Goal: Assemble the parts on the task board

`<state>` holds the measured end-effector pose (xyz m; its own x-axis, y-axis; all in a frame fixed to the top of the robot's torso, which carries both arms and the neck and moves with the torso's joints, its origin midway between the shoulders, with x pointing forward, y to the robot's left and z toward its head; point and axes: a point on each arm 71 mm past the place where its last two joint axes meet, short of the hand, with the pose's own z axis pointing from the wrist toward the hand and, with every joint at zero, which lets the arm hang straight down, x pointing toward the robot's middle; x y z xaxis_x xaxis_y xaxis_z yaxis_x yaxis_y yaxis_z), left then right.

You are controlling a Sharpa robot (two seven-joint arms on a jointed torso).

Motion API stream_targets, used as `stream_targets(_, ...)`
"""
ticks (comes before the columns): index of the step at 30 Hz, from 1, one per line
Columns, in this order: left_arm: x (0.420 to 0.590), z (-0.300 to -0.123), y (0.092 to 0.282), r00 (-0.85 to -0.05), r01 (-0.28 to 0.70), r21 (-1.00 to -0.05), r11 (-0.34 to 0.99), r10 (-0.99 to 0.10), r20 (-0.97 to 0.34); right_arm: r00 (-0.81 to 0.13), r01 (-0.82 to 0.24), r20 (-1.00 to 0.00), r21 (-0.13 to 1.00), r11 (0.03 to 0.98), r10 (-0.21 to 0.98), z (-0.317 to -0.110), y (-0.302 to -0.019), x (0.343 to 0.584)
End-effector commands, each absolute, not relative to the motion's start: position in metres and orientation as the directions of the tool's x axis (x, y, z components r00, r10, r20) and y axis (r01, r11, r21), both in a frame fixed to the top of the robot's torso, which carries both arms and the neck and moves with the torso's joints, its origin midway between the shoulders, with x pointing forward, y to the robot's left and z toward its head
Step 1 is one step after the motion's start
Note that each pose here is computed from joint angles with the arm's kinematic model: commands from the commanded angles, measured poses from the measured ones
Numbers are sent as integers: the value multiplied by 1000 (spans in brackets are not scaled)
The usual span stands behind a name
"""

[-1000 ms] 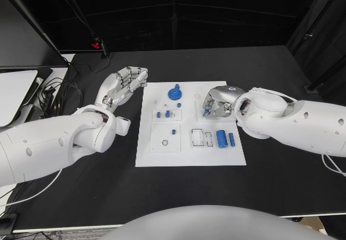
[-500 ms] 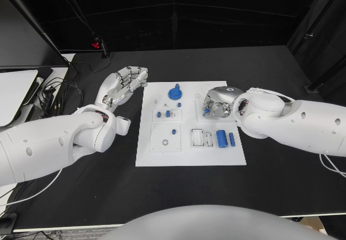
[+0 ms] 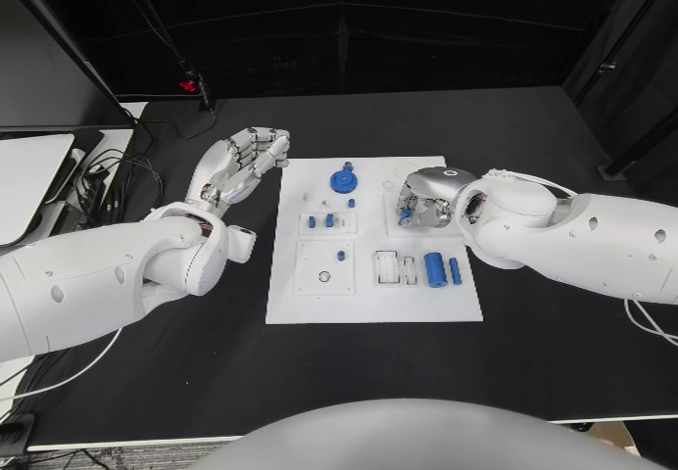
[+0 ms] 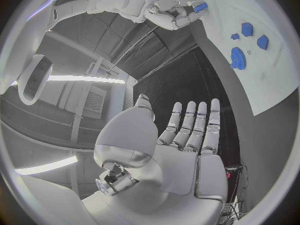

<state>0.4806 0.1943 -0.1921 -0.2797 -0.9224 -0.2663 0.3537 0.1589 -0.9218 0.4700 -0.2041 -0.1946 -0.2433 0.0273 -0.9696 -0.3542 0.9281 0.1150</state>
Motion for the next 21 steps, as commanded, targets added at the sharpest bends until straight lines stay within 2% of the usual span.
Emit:
stream_targets(1, 478, -185, 193, -281, 437, -891, 123, -922, -265, -227, -376, -973, 118, 919, 33, -193, -202, 470)
stream_targets(12, 478, -185, 194, -280, 436, -892, 124, -923, -265, -203, -391, -976, 152, 908, 76, -190, -204, 469)
stream_targets(21, 479, -185, 194, -280, 434, -892, 125, -923, -265, -146, -414, -979, 190, 890, 142, -181, -210, 460)
